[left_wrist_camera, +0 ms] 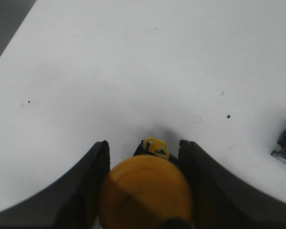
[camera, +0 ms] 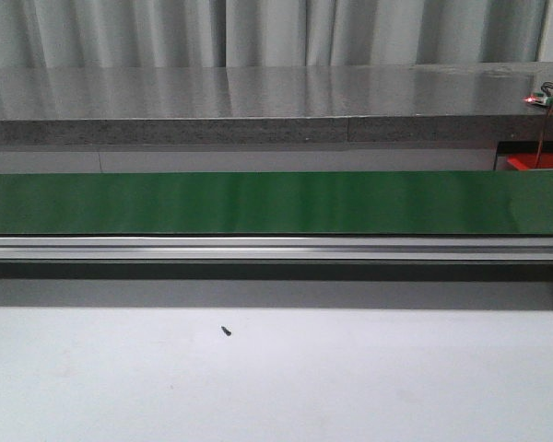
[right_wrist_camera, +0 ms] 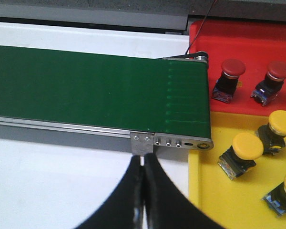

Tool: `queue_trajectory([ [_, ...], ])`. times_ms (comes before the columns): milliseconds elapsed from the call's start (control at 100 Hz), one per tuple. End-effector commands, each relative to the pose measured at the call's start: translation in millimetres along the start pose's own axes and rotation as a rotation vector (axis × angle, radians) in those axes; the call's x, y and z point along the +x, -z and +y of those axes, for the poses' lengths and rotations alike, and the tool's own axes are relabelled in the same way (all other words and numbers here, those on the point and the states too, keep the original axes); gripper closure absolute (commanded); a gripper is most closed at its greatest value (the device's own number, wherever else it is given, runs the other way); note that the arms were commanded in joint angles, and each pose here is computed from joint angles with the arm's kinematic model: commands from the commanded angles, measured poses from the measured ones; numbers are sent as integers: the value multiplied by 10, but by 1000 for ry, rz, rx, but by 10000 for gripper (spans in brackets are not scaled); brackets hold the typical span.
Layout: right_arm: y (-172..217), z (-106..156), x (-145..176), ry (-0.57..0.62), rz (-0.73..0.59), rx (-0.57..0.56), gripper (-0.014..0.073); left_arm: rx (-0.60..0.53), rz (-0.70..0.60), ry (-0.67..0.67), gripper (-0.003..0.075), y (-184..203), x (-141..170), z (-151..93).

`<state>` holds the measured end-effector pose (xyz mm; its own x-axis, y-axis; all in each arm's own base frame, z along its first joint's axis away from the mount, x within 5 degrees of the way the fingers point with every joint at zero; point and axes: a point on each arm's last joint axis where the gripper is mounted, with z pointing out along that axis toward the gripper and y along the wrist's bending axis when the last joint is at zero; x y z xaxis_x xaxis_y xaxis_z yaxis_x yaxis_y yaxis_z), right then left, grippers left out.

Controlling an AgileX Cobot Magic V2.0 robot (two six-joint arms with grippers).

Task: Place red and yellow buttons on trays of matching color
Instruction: 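Carry the yellow button over the conveyor start with the left gripper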

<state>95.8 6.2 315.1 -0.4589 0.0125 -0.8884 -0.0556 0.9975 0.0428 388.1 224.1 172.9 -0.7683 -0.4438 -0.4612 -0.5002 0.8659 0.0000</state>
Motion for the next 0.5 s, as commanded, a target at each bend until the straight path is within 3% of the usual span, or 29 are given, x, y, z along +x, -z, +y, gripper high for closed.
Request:
queue_trajectory([
  [0, 47, -3, -133, 12, -93, 8, 661, -1, -126, 15, 593, 449, -216, 12],
  [300, 47, -3, -133, 12, -93, 8, 661, 2, -177, -3, 593, 1180, -247, -14],
  [490, 47, -3, -133, 12, -93, 8, 661, 81, -208, -80, 593, 1508, -217, -339],
])
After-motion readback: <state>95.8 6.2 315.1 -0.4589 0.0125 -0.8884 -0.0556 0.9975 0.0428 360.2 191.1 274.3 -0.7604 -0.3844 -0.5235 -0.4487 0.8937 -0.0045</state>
